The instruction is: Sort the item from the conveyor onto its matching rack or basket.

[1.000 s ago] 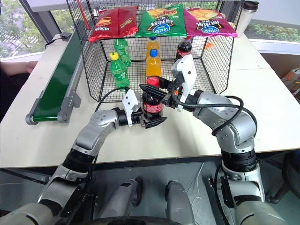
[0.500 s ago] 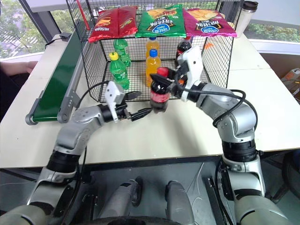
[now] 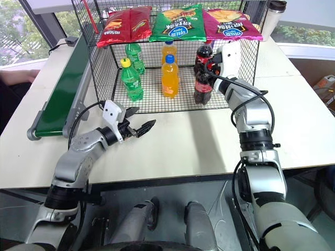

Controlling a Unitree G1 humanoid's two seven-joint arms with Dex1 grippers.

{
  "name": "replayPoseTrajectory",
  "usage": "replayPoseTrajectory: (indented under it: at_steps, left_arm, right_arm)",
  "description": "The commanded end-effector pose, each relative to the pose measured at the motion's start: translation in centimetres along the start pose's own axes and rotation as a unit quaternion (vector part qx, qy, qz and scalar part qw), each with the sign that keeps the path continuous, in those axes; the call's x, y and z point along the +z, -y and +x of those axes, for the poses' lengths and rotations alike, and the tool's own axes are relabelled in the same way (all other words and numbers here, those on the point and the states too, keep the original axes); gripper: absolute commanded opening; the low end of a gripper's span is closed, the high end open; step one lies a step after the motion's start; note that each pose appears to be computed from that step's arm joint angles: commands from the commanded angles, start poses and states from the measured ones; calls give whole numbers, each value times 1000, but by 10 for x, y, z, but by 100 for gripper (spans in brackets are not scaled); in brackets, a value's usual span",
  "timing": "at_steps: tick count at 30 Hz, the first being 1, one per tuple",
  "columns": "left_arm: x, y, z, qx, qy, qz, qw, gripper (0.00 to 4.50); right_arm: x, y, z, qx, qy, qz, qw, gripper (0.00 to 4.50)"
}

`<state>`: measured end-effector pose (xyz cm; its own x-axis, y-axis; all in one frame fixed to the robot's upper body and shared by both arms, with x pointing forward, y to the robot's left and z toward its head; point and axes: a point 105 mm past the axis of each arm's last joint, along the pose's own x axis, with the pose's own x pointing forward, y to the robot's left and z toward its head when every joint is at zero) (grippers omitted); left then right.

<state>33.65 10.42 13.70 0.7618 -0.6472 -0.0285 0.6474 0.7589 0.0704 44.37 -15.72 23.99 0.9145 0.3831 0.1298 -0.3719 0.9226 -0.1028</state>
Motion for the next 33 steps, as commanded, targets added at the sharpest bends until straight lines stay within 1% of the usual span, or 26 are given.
replayPoseTrajectory:
  at_steps: [1, 7, 17, 23, 24, 33]
  left_arm:
    - [17, -2, -4, 21, 30, 30, 999, 448]
    - [18, -3, -10, 40, 32, 28, 998, 448]
    - [21, 2, -11, 43, 34, 29, 998, 448]
    - [21, 3, -9, 40, 34, 29, 998, 450]
    - [21, 3, -9, 40, 34, 28, 998, 450]
    - [19, 3, -7, 37, 32, 28, 998, 450]
  right_arm:
    - [31, 10, 8, -20, 62, -20, 998, 118]
    - [24, 18, 20, -42, 63, -20, 997, 118]
    - [15, 17, 27, -41, 62, -14, 997, 118]
    - [13, 16, 28, -40, 59, -17, 997, 421]
    - [13, 16, 28, -41, 59, -17, 997, 443]
    - [15, 16, 21, -26, 61, -29, 997, 443]
